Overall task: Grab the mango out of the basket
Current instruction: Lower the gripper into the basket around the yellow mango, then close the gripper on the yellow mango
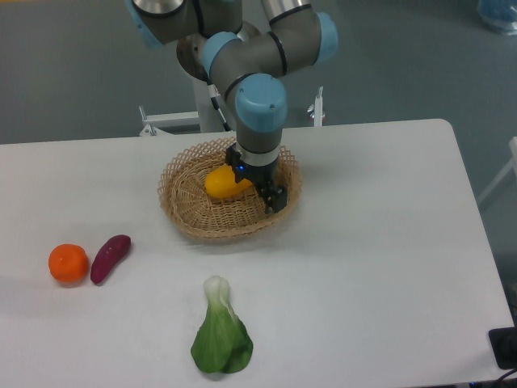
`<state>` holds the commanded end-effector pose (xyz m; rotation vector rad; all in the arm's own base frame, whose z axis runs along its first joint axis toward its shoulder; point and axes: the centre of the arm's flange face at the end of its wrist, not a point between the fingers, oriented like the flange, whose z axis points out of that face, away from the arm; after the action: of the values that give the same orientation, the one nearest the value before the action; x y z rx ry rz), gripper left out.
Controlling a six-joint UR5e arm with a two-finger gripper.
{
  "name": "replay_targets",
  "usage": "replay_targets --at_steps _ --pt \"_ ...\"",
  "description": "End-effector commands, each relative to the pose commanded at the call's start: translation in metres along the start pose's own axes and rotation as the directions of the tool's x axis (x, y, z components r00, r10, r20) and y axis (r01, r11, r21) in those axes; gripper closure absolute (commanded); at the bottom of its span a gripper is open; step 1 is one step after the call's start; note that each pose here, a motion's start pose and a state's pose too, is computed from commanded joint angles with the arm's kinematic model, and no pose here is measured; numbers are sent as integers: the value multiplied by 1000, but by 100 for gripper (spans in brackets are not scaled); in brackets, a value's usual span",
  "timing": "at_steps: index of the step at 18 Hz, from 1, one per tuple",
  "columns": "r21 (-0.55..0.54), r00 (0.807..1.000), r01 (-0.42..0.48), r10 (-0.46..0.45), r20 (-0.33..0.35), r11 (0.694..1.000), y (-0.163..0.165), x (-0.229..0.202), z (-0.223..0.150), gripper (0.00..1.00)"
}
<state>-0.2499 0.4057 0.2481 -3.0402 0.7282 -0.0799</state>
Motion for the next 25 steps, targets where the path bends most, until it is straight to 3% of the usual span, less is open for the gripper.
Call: replay_targets --at_steps 25 --pt "-32 996 -52 49 -77 998 -19 38 35 0"
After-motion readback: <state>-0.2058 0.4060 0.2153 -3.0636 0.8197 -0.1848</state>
